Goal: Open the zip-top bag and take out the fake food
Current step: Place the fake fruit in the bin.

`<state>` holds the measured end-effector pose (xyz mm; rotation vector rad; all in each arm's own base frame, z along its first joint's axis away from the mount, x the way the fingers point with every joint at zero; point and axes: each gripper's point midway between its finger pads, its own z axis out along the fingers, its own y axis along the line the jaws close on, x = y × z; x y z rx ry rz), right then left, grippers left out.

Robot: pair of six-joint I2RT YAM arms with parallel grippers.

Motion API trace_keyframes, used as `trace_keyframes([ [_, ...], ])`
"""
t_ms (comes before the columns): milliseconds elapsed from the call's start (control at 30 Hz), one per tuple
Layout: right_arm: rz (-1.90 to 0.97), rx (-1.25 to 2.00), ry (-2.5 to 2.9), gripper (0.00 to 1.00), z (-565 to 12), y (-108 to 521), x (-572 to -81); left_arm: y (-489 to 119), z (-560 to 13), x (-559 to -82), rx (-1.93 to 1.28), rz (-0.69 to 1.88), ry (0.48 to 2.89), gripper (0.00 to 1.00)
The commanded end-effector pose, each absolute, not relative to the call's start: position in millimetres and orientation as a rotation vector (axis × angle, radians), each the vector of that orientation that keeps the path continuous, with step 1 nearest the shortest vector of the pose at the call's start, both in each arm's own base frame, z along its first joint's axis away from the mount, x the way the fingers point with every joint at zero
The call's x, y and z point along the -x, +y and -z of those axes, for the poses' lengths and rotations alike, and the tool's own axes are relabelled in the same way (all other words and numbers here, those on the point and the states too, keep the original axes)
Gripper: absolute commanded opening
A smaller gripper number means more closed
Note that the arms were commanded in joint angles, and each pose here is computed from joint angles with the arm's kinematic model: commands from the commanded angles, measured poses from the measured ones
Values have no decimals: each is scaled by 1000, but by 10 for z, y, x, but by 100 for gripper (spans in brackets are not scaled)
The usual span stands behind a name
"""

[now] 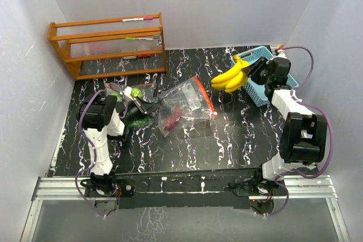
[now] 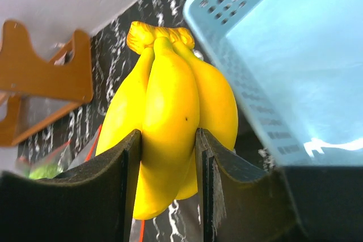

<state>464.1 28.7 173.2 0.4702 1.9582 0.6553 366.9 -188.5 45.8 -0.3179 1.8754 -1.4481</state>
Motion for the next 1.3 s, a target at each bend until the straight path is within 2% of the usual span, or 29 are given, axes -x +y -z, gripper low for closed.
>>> trace_keyframes([
  [0, -513, -533, 1733, 8, -2366, -211, -4838, -1867, -860, -3713, 182, 1431, 1707, 0],
  [233, -494, -696, 1625, 8, -2441, -875, -4909, -1867, -822, -3692, 187, 1431, 1718, 0],
  [433, -614, -764, 1481, 8, -2651, -1077, -4879, -1873, -812, -3703, 187, 1434, 1720, 0],
  [633, -431, -893, 1334, 8, -2694, -1464, -4738, -1876, -817, -3705, 186, 1434, 1718, 0],
  [833, -388, -874, 1375, 8, -2517, -1501, -4800, -1893, -809, -3713, 185, 1438, 1719, 0],
  [867, -401, -854, 1390, 15, -2495, -1468, -4826, -1898, -813, -3714, 183, 1439, 1718, 0],
  [900, -417, -834, 1406, 30, -2478, -1431, -4859, -1906, -816, -3714, 180, 1441, 1718, 0],
  [967, -448, -792, 1434, 53, -2462, -1335, -4912, -1919, -823, -3720, 176, 1443, 1716, 0],
  [1000, -463, -771, 1447, 59, -2460, -1270, -4939, -1924, -824, -3726, 177, 1445, 1715, 0],
  [1067, -475, -736, 1470, 65, -2456, -1172, -4980, -1937, -827, -3729, 175, 1449, 1714, 0],
  [1267, -435, -619, 1544, 66, -2408, -876, -5078, -1946, -802, -3729, 176, 1451, 1720, 0],
])
